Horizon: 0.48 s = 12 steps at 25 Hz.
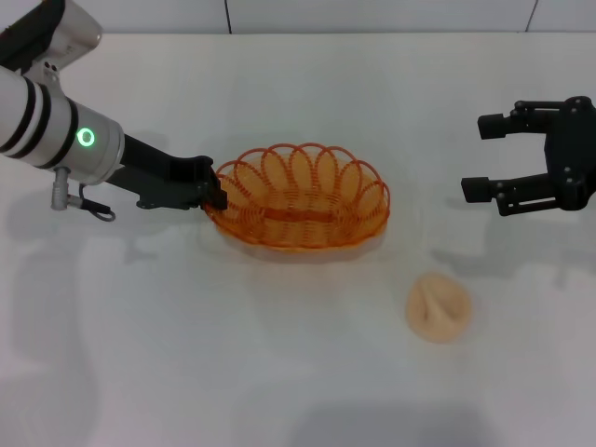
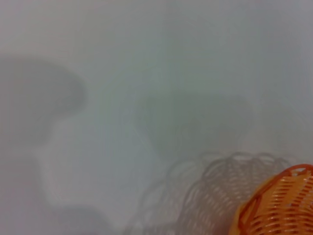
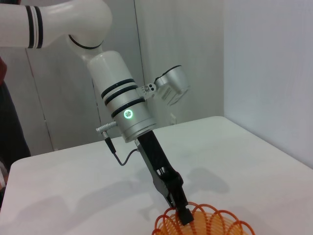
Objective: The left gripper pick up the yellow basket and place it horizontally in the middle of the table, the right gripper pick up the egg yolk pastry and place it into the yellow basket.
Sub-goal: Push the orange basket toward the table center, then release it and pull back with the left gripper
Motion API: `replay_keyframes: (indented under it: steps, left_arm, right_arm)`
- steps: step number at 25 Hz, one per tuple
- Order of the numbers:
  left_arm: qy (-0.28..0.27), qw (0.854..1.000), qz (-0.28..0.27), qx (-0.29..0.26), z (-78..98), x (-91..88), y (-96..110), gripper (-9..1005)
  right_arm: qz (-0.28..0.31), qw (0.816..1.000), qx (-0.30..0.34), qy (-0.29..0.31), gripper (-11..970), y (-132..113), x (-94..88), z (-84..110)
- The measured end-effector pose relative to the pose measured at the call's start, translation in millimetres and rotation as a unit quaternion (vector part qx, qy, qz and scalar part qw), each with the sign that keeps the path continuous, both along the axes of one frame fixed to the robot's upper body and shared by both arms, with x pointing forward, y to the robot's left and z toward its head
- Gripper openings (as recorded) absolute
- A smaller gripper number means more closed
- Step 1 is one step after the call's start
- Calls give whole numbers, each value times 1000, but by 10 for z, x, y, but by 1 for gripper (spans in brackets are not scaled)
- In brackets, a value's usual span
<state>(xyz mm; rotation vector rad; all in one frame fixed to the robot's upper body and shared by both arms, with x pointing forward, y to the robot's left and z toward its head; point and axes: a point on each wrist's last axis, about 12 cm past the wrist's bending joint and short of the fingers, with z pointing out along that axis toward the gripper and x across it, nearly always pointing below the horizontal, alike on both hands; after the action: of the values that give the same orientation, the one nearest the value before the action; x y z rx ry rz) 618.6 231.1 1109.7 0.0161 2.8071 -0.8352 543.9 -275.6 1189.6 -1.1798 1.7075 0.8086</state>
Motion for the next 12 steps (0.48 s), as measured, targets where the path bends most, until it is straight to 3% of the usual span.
replay_keyframes:
  steps: [12]
  left_arm:
    - [-1, 1000, 4, -26, 11, -14, -13, 175]
  right_arm:
    - [3, 1000, 0, 1, 842, 1, -12, 0]
